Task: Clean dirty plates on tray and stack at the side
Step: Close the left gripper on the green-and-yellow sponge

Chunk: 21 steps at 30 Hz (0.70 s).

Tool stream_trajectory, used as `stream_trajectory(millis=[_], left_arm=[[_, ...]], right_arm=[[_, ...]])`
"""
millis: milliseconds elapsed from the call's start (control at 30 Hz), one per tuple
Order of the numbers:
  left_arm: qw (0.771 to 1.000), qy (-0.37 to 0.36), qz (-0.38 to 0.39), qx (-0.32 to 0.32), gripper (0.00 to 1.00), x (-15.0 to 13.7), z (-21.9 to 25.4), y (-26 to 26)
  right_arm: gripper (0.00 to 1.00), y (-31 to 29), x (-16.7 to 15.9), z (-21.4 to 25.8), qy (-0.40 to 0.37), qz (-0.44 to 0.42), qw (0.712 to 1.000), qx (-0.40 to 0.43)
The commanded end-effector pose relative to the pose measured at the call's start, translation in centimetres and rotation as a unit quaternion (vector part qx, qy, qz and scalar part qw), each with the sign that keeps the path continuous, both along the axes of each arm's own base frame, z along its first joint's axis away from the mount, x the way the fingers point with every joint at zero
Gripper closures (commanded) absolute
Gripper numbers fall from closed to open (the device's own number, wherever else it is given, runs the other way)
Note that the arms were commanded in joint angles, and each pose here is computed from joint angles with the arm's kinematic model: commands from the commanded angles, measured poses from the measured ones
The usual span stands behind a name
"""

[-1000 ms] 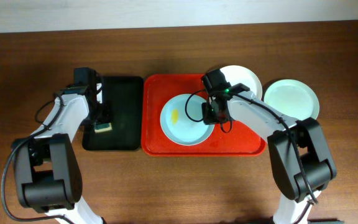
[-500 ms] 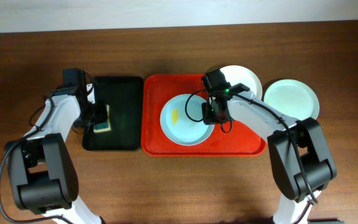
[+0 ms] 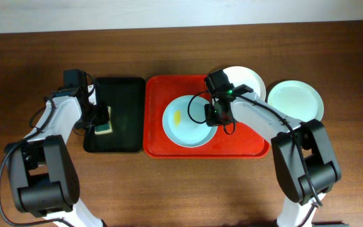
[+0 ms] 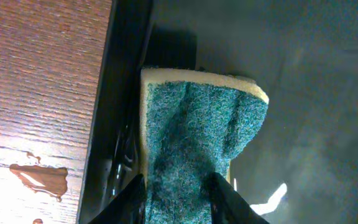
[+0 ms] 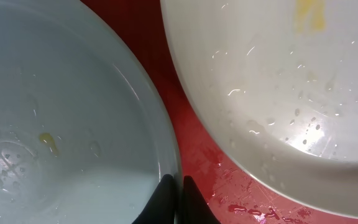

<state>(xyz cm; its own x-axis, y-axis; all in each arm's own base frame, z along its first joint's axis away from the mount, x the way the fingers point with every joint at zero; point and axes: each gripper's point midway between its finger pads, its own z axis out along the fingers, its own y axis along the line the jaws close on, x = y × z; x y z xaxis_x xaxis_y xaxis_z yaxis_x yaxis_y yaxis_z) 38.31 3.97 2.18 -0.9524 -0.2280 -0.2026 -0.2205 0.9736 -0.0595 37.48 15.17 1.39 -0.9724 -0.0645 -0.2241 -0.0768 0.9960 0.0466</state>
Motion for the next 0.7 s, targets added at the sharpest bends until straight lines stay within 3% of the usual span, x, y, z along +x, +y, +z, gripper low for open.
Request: stream_trajectory(millis=[0, 267, 467, 667], left_arm=[[1.000, 0.010, -0.003, 0.005, 0.68, -0.4, -0.7, 0.2], [1.000, 0.010, -0.007, 0.004, 0.71, -0.4, -0.7, 0.0], [0.999, 0.008, -0.034, 0.010, 0.65, -0.3, -0.7, -0.1], [0.999, 0.006, -0.046, 0.011, 0.66, -0.1, -0.6, -1.0]], right_arm=[[0.95, -0.5, 0.7, 1.2, -0.019, -0.004, 1.000, -0.008], [0.95, -0.5, 0.7, 1.2, -0.019, -0.004, 1.000, -0.008], [0.95, -0.5, 0.7, 1.2, -0.019, -0.004, 1.000, -0.008], [0.95, -0.5, 0.7, 1.2, -0.019, -0.004, 1.000, -0.008]])
